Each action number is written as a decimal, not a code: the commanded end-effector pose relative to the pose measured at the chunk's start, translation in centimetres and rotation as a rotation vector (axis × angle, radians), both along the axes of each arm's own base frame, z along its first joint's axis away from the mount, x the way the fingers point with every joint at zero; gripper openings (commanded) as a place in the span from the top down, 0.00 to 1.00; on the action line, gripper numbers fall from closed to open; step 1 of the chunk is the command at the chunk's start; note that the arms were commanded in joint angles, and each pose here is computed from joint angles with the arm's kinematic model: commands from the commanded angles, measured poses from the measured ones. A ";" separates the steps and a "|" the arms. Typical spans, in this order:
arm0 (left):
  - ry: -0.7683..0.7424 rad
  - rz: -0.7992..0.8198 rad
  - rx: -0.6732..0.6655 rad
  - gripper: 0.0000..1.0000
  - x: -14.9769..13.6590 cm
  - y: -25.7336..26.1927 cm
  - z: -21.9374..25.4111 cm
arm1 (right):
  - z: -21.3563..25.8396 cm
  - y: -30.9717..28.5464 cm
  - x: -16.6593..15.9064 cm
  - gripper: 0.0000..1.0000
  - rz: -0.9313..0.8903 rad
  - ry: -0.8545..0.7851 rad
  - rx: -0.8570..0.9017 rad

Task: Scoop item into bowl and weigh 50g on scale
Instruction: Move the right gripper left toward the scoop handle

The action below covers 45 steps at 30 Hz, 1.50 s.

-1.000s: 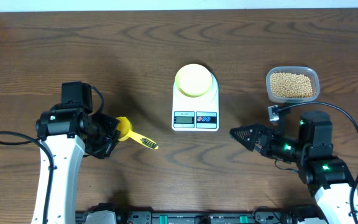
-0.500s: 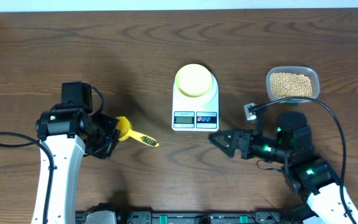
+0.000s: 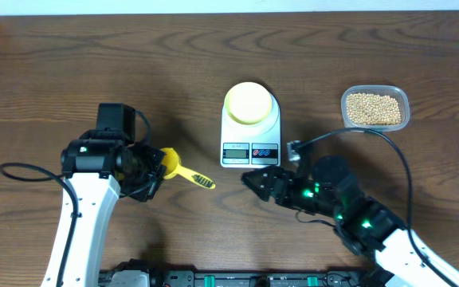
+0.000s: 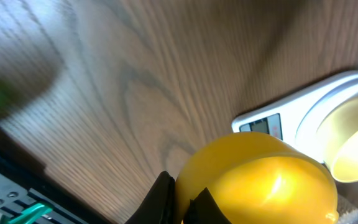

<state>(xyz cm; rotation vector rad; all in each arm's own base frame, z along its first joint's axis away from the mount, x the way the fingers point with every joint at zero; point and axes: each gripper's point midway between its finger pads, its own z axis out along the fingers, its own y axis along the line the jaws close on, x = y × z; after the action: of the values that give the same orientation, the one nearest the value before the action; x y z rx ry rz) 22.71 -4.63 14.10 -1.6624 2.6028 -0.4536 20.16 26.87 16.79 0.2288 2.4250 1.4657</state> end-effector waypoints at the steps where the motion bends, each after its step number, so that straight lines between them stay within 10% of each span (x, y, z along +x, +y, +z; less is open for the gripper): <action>1: -0.007 -0.016 0.003 0.93 0.0 -0.6 0.0 | 0.5 2.1 0.1 0.20 0.010 -0.007 0.032; 45: 0.003 -0.030 -0.006 0.93 -0.3 -1.6 0.0 | 3.0 8.8 0.6 0.52 -0.084 -0.127 0.228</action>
<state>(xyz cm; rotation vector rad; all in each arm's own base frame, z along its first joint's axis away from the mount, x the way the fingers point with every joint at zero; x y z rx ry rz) 22.64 -6.06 14.16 -1.6229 2.6312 -0.4664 21.06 35.15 19.16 0.2762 2.1381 1.6515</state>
